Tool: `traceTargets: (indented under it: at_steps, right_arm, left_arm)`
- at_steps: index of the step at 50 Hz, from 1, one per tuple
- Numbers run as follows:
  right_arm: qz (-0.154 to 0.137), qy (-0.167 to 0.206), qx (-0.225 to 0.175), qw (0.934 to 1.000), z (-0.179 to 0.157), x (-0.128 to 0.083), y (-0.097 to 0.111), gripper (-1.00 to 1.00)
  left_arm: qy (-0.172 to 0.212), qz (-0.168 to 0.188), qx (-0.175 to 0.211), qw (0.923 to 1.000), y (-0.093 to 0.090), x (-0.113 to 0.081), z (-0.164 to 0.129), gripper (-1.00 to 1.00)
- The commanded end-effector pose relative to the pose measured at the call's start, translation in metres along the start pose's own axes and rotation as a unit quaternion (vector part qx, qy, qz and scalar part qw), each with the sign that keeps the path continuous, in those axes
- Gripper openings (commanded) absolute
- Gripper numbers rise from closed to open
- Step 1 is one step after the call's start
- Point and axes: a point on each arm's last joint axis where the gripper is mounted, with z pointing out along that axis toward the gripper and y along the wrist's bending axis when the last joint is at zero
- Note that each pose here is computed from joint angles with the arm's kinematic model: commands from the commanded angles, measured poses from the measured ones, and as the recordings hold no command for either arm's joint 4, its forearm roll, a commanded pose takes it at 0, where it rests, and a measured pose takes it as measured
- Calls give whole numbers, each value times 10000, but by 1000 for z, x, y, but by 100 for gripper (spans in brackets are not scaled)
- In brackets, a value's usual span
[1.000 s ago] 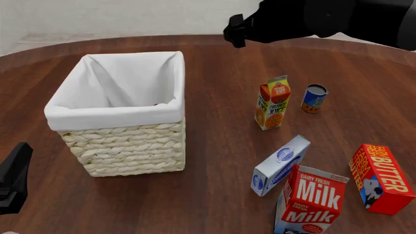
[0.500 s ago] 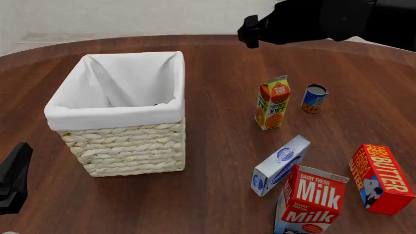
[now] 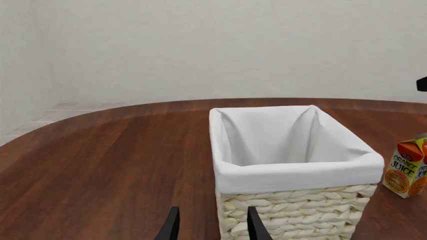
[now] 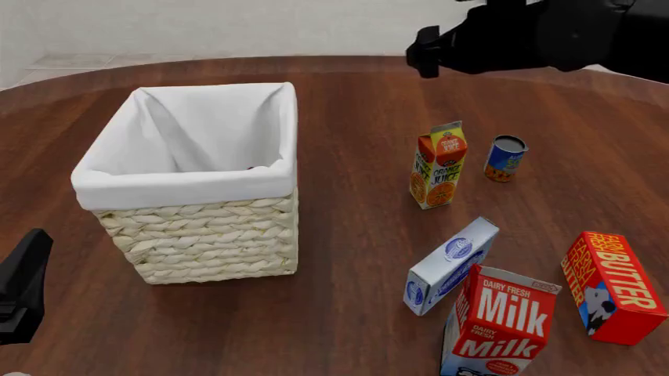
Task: Pick up the alphabet soup and the tomato sauce, and put them in the basket.
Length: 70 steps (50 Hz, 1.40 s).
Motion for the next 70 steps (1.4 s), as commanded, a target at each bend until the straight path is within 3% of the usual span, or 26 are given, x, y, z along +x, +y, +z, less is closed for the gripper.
traceTargets:
  at_steps: [1,70]
  right_arm:
    - [56,-12,141,9999,-2,3,-11,100]
    - [461,-42,1105,9928,-19,25,-86,100]
  left_arm:
    - [0,0,0,10000,0,0,0,100]
    - [0,0,0,10000,0,0,0,100]
